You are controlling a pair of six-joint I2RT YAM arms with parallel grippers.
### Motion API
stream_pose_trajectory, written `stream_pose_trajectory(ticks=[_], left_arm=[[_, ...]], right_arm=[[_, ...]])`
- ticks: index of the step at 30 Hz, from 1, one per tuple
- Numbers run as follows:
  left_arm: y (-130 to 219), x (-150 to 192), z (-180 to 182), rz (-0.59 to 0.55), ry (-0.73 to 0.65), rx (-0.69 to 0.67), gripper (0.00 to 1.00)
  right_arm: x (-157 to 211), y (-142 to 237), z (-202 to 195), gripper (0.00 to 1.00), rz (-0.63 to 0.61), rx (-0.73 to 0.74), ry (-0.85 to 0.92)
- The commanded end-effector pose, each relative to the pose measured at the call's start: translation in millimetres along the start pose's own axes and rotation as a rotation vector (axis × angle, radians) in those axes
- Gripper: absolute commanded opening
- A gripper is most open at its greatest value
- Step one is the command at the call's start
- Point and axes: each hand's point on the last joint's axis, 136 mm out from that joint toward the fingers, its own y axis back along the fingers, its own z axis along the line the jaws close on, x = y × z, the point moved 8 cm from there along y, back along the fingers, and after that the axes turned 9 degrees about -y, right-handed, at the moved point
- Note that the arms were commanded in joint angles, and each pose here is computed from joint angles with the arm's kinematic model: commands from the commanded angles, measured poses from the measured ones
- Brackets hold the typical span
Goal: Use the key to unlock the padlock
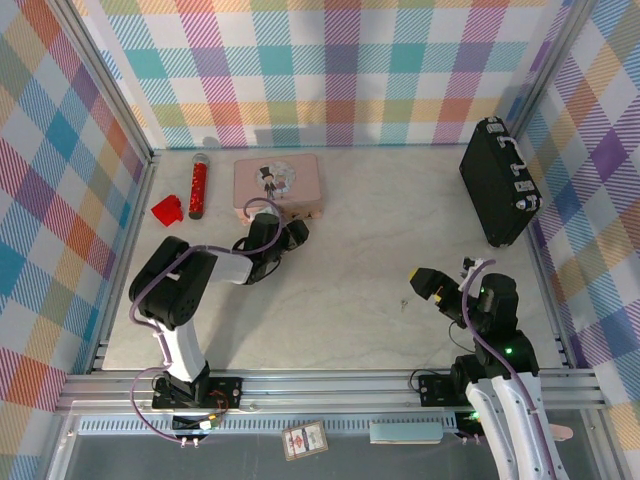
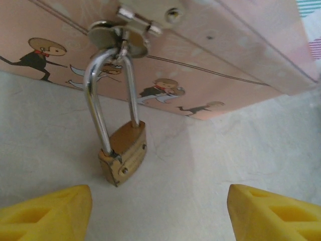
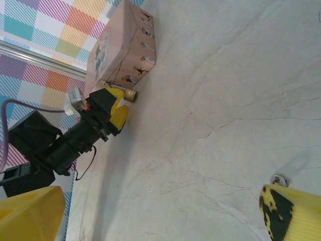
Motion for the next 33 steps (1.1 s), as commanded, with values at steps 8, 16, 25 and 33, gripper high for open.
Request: stream_pose_trajectory(ticks=[8,16,25,33], left_arm=[[-24.4,-13.4,12.1,-0.037,0.03,-0.099,0.54],[-22.5,-18.8,15.9,-0.036,0.006,-0.154,0.36],[-4.7,-21.9,14.2,-0.001,-0.061,-0.193,0.18],[18.0,-13.3,15.7,0.1,-0.13,-0.248,0.08]], right_arm=[[1.0,0.4,3.1,0.99,0.018,-0.007,0.004],[3.0,-0.4,-0.6,0.99,0.027,0.008,-0.001],[4.6,-2.2,-5.4,0.99,0.04,0.035,-0.025],[6.4,-6.1,-13.5,0.99,0.064,0.094,-0.068]])
